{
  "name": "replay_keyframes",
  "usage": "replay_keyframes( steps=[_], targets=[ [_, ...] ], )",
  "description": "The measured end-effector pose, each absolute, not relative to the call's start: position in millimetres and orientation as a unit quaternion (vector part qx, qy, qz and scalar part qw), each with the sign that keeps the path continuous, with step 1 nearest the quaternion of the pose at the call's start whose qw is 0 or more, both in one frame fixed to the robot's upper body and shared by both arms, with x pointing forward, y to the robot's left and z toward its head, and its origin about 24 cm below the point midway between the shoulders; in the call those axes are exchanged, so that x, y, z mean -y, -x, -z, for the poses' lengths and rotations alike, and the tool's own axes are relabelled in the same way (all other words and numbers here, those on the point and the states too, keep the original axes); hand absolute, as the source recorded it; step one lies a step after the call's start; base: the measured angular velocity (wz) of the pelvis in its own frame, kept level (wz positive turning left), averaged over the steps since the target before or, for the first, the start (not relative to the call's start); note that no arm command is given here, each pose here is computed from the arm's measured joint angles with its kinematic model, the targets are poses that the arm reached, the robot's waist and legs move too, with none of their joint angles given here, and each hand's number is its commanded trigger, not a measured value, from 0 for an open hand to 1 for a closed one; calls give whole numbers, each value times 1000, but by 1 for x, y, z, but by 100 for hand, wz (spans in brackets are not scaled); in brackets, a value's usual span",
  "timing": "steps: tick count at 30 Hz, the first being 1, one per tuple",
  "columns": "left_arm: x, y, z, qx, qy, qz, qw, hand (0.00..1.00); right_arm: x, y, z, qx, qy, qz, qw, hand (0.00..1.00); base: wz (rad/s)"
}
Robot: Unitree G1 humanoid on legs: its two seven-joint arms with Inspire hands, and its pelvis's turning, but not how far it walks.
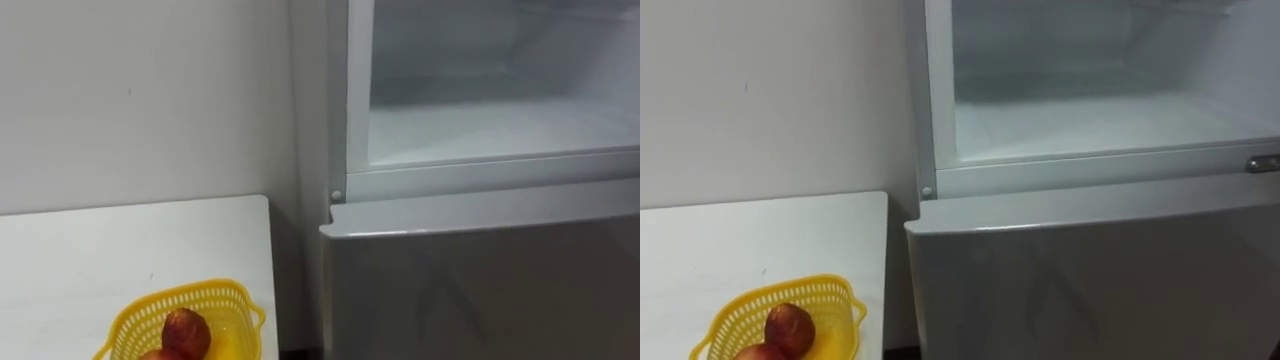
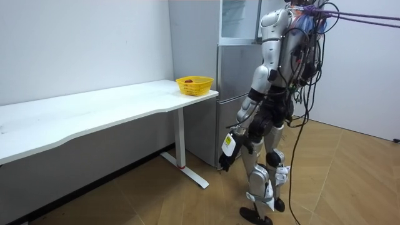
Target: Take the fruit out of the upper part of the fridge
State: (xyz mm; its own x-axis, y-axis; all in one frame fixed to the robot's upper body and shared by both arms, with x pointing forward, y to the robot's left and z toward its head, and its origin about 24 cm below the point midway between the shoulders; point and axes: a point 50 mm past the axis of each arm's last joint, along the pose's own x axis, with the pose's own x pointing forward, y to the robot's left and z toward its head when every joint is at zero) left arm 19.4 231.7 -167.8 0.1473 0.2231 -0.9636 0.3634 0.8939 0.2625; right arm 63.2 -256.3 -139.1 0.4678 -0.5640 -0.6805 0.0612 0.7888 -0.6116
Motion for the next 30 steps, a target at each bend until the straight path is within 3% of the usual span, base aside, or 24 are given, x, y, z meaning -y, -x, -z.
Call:
replay_keyframes(
  steps=[10, 17, 23, 30],
  targets=[
    [-241, 4, 166, -693, -198, 27, 692, 0, 250, -36, 163, -614, 178, 124, 759, 0, 11],
    [-240, 0, 166, -696, -191, 29, 692, 0, 244, -16, 169, -662, 62, 156, 731, 0, 7],
    [-239, 3, 167, -700, -174, 14, 692, 0, 240, 5, 171, -666, -101, 257, 693, 0, 2],
    [-243, 13, 165, -708, -151, -14, 690, 0, 239, 19, 171, -577, -320, 423, 621, 0, 1]
  ],
)
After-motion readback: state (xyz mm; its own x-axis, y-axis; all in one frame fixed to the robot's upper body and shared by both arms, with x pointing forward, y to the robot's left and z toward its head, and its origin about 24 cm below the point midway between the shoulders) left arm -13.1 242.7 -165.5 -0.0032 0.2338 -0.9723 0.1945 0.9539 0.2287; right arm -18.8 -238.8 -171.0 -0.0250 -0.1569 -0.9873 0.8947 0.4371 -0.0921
